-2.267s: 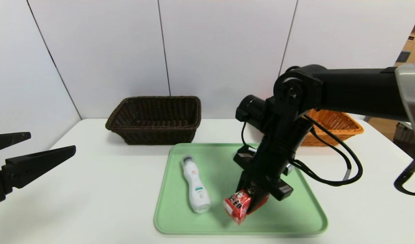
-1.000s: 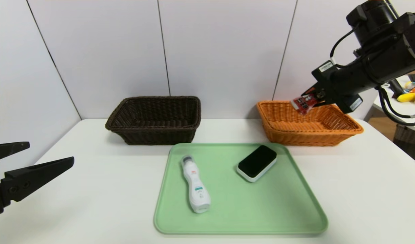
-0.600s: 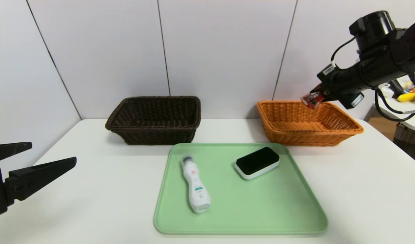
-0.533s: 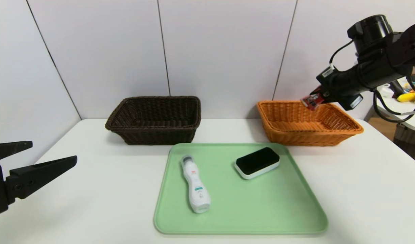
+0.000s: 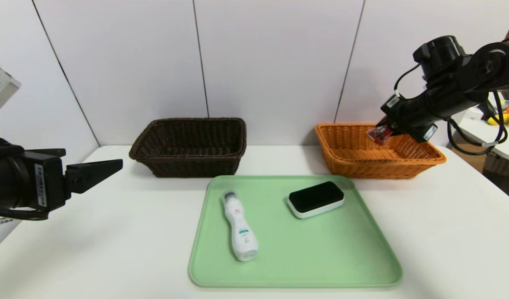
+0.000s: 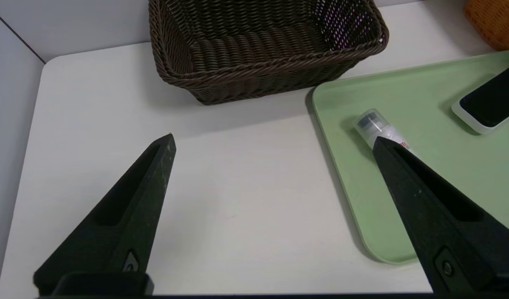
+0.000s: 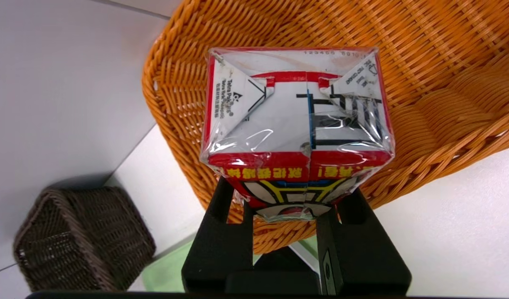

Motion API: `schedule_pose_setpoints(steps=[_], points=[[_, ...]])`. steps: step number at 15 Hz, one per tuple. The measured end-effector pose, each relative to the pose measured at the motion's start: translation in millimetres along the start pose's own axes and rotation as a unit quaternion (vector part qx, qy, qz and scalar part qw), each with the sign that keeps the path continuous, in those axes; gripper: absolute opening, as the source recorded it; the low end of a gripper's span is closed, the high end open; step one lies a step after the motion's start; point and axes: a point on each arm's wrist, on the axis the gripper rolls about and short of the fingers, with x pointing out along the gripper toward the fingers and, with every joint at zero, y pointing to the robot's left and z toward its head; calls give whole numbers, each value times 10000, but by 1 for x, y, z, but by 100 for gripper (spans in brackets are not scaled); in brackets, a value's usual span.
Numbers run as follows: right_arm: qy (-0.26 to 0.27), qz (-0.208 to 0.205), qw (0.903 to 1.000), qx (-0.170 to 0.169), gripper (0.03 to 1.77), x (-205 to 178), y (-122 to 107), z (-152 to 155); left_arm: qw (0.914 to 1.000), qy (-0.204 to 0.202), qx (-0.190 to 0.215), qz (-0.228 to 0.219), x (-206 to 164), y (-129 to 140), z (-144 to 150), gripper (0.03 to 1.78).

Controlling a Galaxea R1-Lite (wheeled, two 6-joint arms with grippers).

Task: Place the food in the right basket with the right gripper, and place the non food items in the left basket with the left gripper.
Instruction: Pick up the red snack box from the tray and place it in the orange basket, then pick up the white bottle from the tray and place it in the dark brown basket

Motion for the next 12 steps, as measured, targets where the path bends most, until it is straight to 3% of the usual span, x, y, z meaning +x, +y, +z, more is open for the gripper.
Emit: schedule_pose_setpoints(steps=[3,7,12], points=[[-6,-164,9999,15,43,12,-4,1,10000,80,13,13,6,-1,0,169],[-23,-134,9999,24,95,17,-4,1,9999,123,20,18,9,-2,-1,169],[-2,-92,10000,-3,131,4,0,-2,9999,166,45,-2,12,-3,0,169]])
